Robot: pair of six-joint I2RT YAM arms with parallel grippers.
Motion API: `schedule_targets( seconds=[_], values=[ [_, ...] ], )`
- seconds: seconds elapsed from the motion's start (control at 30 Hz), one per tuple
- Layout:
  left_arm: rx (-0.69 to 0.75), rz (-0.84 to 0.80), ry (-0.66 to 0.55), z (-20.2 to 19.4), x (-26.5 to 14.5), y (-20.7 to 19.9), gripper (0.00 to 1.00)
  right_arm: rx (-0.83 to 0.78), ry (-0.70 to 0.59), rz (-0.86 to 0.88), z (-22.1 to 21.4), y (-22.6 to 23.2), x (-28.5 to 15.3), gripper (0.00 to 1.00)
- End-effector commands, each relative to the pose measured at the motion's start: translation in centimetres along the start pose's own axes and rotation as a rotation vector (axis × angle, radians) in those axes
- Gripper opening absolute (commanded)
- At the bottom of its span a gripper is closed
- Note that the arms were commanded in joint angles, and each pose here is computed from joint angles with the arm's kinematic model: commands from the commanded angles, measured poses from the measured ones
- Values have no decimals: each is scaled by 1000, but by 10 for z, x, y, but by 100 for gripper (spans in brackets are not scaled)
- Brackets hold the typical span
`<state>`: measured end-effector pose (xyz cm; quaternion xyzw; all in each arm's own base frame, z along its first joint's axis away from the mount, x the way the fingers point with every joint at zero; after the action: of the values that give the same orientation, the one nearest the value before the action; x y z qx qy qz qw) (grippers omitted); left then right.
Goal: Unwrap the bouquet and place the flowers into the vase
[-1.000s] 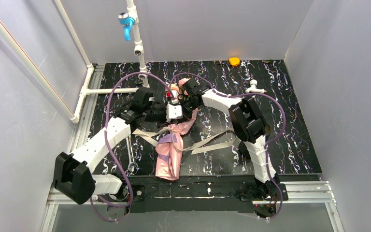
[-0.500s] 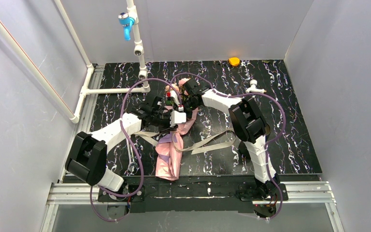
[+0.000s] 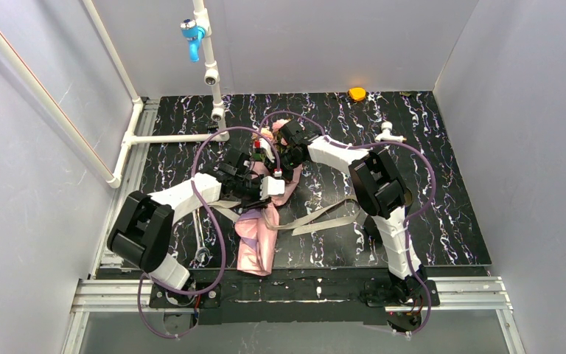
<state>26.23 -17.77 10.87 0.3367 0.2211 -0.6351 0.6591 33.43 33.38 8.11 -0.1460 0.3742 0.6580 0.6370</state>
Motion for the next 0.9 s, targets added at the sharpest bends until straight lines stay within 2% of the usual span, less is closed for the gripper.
schedule_targets(
  seconds=[0.0, 0.17, 0.2, 0.47, 0.6, 0.67, 0.77, 0.87],
  values=[
    [-18, 11, 20, -2, 2, 7, 26, 127, 226, -10, -63, -5, 17, 1],
    [-41, 67, -4, 13, -5, 20, 1, 122, 233, -18, -65, -6, 17, 1],
    [-41, 75, -25, 19, -9, 22, 0, 122, 237, -19, -66, -6, 17, 1],
    [50, 215, -210, 68, -40, 32, 0, 119, 267, -34, -77, -8, 20, 1],
    [257, 243, -158, 64, -37, 23, 0, 115, 272, -31, -78, -7, 19, 1],
    [263, 285, -118, 59, -37, 29, 0, 114, 271, -26, -78, -6, 19, 1],
    [247, 335, -125, 59, -36, 35, 10, 115, 270, -25, -78, -6, 18, 1],
    [224, 311, -151, 64, -37, 33, 16, 113, 268, -23, -78, -6, 18, 1]
  ],
)
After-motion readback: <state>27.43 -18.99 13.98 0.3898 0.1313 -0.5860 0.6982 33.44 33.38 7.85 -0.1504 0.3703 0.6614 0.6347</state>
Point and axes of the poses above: each gripper's point midway between its finger pads, its own x axis out along the fingers, its own y axis along the line the jaws close on, z = x × y, the point moved 7 cm from there along -x, back along the fingers, and after that the axes turned 1 degree about x, right-handed, at the moved point
